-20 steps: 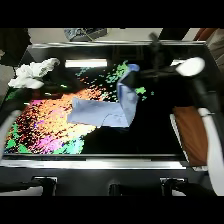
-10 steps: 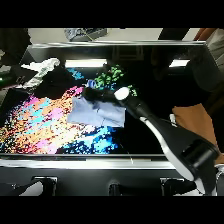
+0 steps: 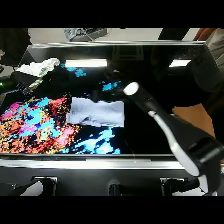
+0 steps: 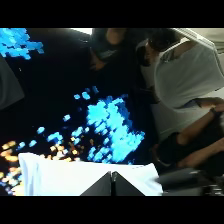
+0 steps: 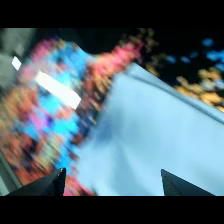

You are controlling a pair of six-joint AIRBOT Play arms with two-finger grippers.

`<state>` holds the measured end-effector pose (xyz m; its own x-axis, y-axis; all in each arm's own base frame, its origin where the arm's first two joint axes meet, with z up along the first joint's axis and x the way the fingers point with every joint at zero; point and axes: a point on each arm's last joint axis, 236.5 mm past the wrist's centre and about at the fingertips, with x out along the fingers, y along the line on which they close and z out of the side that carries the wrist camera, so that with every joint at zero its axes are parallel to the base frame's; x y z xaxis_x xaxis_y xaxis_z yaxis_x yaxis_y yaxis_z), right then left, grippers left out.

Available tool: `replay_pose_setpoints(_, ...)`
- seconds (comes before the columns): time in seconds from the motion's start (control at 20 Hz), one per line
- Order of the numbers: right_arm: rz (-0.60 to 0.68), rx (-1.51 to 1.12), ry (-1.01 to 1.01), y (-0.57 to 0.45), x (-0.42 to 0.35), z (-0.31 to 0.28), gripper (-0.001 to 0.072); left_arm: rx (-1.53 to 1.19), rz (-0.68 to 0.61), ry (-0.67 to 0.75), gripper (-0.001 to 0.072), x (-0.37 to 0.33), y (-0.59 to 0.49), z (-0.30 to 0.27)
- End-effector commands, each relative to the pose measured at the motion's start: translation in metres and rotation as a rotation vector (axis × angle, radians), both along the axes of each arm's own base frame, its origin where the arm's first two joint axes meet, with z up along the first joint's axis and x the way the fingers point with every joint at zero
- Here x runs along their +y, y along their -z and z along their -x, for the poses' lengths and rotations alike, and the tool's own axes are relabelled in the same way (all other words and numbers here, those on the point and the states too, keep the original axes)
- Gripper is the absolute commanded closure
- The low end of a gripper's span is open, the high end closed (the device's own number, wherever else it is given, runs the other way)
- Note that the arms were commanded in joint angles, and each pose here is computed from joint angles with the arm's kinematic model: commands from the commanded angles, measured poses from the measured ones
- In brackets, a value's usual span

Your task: Fold the shirts.

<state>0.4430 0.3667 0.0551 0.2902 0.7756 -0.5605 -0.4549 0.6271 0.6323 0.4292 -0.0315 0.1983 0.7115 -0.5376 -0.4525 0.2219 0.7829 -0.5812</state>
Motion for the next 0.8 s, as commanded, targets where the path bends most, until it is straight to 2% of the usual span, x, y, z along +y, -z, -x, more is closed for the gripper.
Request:
replay_pose_setpoints(0.0,0.484,0.238,-0.046,0.053,-0.164,0.033,0.0019,-0.003,-0.009,0.007,0.0669,0.000,0.001,0.001)
replay_pose_setpoints(0.05,0.575,0.321,-0.004,0.067,-0.204,0.040,0.0035,-0.003,-0.009,0.007,0.0668,0.000,0.001,0.001)
replay_pose_setpoints(0.1,0.568,0.374,0.039,0.077,-0.219,0.043,0.0044,-0.003,-0.009,0.007,0.0668,0.000,0.001,0.001)
replay_pose_setpoints(0.15,0.492,0.413,0.072,0.087,-0.214,0.042,0.0081,-0.003,-0.009,0.007,0.0668,0.000,0.001,0.001)
replay_pose_setpoints(0.3,0.257,0.417,0.097,0.109,-0.166,0.026,0.0089,-0.003,-0.009,0.007,0.0668,0.000,0.001,0.001)
replay_pose_setpoints(0.5,0.074,0.443,0.144,0.132,-0.124,0.003,0.0099,-0.002,-0.009,0.010,0.0668,-0.001,0.002,0.001)
replay_pose_setpoints(0.6,0.037,0.453,0.114,0.137,-0.108,0.007,0.0116,-0.002,-0.009,0.009,0.0668,-0.001,0.002,0.001)
replay_pose_setpoints(0.65,0.045,0.457,0.098,0.141,-0.104,0.011,0.0189,-0.002,-0.009,0.009,0.0668,0.000,0.002,0.001)
replay_pose_setpoints(0.7,0.051,0.460,0.089,0.143,-0.100,0.014,0.0344,-0.002,-0.009,0.009,0.0668,0.000,0.002,0.001)
replay_pose_setpoints(0.75,0.048,0.455,0.078,0.142,-0.097,0.016,0.0560,-0.001,-0.008,0.009,0.0668,0.000,0.002,0.001)
